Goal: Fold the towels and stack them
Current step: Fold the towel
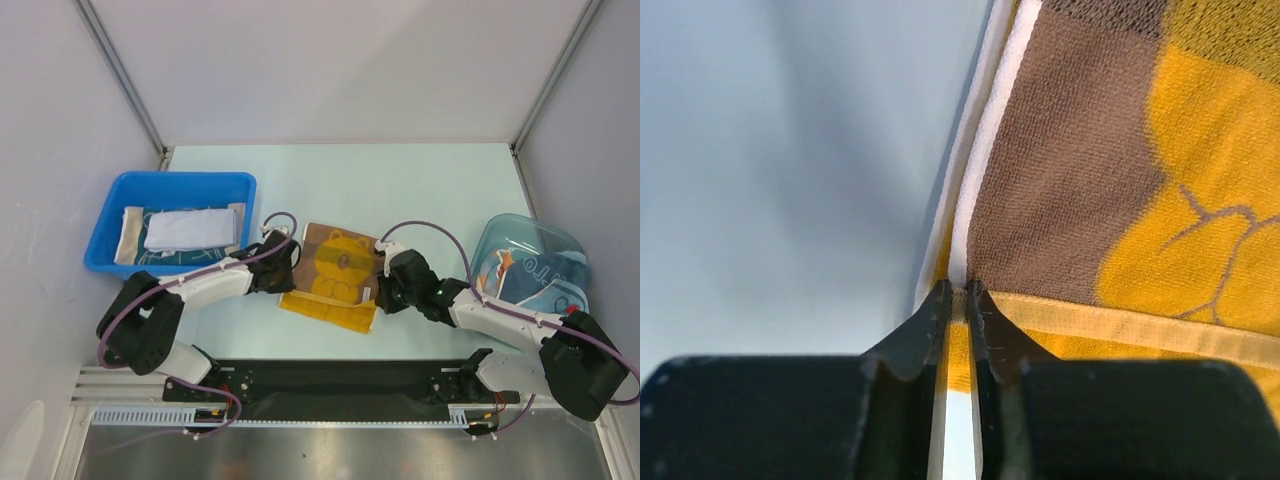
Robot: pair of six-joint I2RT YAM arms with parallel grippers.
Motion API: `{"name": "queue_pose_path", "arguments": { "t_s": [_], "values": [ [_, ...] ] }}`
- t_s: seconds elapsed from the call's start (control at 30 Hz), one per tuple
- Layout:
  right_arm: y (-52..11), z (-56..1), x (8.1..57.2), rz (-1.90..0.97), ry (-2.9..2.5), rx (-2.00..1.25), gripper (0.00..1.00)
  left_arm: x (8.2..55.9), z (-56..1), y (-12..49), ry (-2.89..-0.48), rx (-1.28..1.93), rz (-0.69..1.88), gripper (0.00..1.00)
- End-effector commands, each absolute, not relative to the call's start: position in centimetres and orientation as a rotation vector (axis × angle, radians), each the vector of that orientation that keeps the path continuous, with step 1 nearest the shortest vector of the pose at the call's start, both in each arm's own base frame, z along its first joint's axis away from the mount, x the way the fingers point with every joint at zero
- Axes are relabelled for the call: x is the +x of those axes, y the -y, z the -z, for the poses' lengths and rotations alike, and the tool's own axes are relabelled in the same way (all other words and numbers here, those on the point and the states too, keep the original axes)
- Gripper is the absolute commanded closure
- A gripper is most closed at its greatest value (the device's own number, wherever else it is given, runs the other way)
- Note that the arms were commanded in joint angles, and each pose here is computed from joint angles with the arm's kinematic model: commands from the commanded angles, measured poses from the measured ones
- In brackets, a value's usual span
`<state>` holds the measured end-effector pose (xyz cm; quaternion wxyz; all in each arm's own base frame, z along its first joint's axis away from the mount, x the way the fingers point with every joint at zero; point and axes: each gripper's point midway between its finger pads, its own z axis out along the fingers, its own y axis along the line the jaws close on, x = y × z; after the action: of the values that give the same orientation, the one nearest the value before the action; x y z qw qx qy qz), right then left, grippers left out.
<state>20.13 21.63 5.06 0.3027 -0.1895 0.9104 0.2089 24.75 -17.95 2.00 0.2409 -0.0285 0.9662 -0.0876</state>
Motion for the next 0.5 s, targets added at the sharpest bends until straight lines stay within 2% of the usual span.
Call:
{"name": "queue_pose_path", "arguments": {
  "t_s": [0.0, 0.03, 0.07, 0.33, 0.47],
  "values": [
    [-22.1, -5.9, 20.5, -0.569, -2.369, -0.511, 1.00, 25.9, -4.0, 18.1, -2.594, -0.050, 0.194, 0.86],
    [-22.0, -5.9, 20.5, -0.568, -2.371, -0.512, 1.00, 26.0, -4.3, 18.2, -2.590, -0.041, 0.192, 0.95],
    [-22.0, -6.1, 20.5, -0.571, -2.365, -0.509, 1.00, 26.0, -4.3, 18.2, -2.591, -0.041, 0.189, 1.00],
    [-21.7, -8.0, 20.7, -0.544, -2.359, -0.503, 1.00, 26.6, -6.9, 18.6, -2.577, -0.013, 0.191, 1.00],
    [-22.0, -8.3, 19.5, -0.627, -2.393, -0.425, 1.00, 26.0, -8.2, 18.6, -2.550, 0.011, 0.239, 1.00]
  ]
}}
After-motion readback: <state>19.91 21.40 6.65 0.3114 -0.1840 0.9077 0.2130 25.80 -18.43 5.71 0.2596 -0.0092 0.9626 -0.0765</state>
